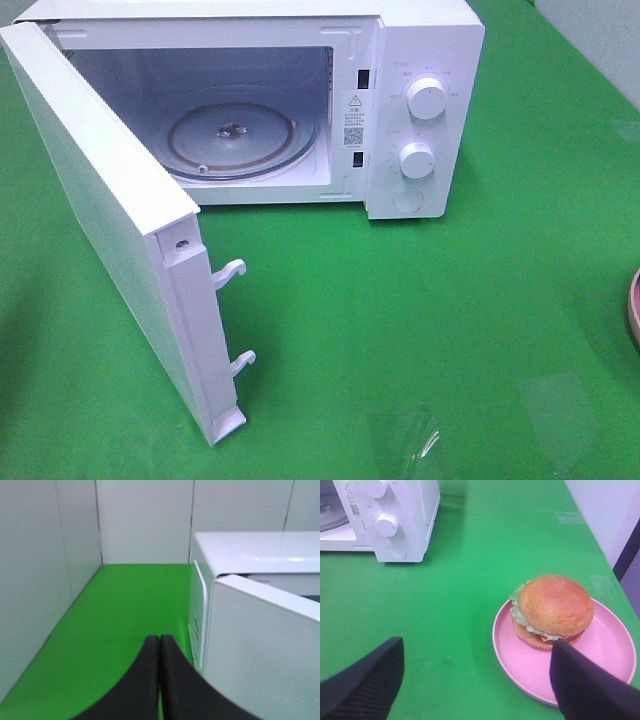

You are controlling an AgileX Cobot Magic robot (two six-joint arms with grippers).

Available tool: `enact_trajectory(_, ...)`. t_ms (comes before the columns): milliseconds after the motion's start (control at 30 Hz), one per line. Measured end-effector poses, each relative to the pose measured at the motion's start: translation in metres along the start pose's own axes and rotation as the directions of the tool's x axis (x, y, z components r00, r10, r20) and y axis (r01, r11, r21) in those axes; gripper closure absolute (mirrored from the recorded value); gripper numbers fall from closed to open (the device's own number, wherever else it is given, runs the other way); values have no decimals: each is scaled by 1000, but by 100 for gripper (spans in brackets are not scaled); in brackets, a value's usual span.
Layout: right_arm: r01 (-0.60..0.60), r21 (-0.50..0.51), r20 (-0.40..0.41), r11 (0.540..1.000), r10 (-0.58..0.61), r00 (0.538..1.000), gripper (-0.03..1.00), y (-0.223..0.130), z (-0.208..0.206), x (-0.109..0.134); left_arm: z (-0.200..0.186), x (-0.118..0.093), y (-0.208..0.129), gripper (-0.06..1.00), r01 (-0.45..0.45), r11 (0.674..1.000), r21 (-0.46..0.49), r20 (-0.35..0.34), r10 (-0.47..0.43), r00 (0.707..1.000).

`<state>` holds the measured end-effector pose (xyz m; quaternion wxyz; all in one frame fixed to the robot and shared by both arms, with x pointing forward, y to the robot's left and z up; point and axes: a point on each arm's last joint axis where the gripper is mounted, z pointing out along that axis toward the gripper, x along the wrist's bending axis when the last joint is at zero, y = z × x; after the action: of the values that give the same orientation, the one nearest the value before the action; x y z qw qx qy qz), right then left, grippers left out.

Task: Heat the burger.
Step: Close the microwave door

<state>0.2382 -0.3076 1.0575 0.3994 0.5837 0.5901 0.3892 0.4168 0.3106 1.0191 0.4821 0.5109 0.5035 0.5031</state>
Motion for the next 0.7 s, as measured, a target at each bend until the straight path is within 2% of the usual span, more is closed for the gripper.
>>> enact_trajectory(67, 0, 0, 0, 1000, 0, 1000, 21, 0, 0, 0, 15, -7, -15, 94, -30, 999, 36, 88, 27, 996)
enact_trajectory(300, 0, 0, 0, 1000, 0, 1000, 21, 0, 0, 0, 34, -14, -32, 94, -18, 996, 84, 181, 3, 983)
enact_trajectory(333, 0, 0, 0, 1000, 0, 1000, 21, 0, 0, 0, 42, -19, -35, 94, -35, 995, 91, 234, 13, 972)
enact_trajectory(367, 0, 0, 0, 1000, 0, 1000, 21, 0, 0, 0, 42, -19, -35, 94, -35, 995, 91, 234, 13, 972)
enact_trajectory(433, -1, 0, -1, 1000, 1, 1000, 21, 0, 0, 0, 51, -25, -38, 94, -67, 994, 89, 315, 35, 948)
enact_trajectory(467, -1, 0, -1, 1000, 1, 1000, 21, 0, 0, 0, 51, -25, -38, 94, -67, 994, 89, 315, 35, 948)
enact_trajectory(500, -1, 0, -1, 1000, 1, 1000, 21, 0, 0, 0, 56, -28, -40, 94, -70, 993, 99, 350, 31, 936)
enact_trajectory(567, -1, 0, -2, 1000, 1, 1000, 21, 0, 0, 0, 61, -29, -44, 94, -74, 990, 116, 375, 25, 927)
enact_trajectory(700, -1, 0, -2, 1000, 1, 1000, 21, 0, 0, 0, 70, -32, -51, 94, -69, 987, 145, 405, 5, 914)
